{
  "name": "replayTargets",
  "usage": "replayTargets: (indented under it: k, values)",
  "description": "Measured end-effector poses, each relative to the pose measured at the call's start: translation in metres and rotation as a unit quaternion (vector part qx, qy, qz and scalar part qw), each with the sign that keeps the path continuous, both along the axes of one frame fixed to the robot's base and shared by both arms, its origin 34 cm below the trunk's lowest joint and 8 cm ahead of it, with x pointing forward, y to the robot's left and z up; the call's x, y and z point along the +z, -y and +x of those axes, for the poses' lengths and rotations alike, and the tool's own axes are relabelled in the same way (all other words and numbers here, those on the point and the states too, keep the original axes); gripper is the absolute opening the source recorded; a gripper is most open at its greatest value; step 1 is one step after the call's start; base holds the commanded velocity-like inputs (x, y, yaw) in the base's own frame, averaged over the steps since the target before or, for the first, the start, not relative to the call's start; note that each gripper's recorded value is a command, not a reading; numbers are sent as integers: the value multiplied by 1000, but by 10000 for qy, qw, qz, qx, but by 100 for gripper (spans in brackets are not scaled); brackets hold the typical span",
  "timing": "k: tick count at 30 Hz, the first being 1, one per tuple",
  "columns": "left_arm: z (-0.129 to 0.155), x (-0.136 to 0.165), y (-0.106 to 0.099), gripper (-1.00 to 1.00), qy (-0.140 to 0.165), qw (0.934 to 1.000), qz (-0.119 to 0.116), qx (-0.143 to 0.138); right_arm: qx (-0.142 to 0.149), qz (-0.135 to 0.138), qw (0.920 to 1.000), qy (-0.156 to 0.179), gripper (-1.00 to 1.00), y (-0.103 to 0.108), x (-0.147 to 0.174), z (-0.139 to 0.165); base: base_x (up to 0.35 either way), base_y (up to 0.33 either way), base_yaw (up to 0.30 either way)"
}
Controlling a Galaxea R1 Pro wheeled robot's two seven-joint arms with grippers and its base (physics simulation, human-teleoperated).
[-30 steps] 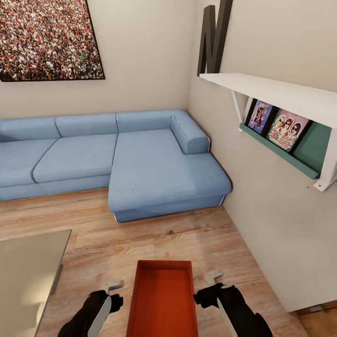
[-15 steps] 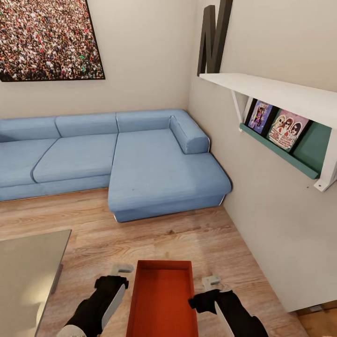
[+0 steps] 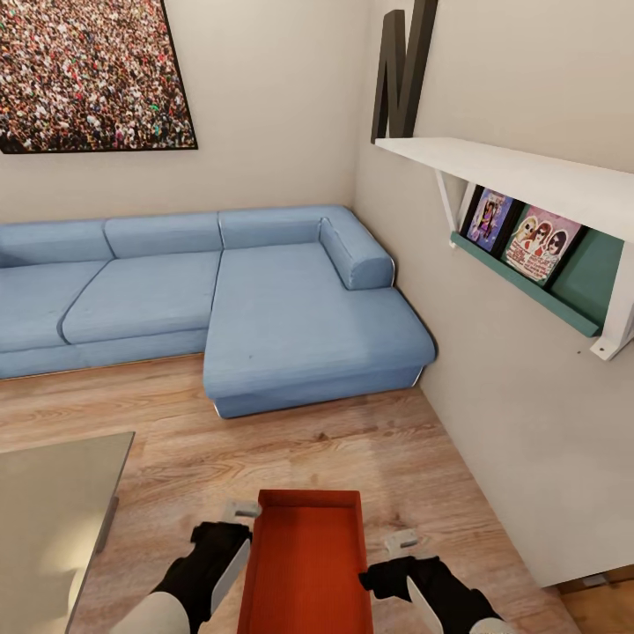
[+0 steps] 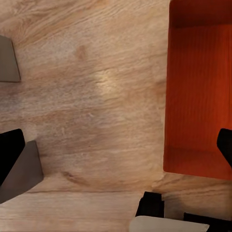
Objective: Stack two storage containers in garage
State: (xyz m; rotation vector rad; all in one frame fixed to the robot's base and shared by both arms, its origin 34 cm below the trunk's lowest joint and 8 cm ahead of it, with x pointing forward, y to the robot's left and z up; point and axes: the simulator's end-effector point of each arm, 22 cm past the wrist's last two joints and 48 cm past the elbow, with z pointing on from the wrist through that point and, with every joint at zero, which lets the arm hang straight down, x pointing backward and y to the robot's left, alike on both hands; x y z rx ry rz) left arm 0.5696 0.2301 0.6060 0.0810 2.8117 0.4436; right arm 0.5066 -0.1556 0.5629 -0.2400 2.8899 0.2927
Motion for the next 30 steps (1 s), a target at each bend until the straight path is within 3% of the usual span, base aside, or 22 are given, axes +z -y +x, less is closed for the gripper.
replayTargets:
  k: [4, 9, 12, 30]
  values:
    - [5, 2, 6, 100, 98, 9999, 14, -134, -74, 14, 10000, 42, 100, 2, 0, 2, 0, 0, 0]
    - [13, 6, 16, 100, 197, 9993, 25, -319, -601, 126, 9980, 166, 100, 13, 1, 13, 0, 0, 0]
    - [21, 9, 19, 100, 362, 9987, 10, -359, -743, 145, 9969, 202, 100, 17, 1, 16, 0, 0, 0]
    - [44, 18, 16, 100, 1022, 9943, -89, -288, -738, 186, 9969, 218, 100, 10, 2, 16, 0, 0, 0]
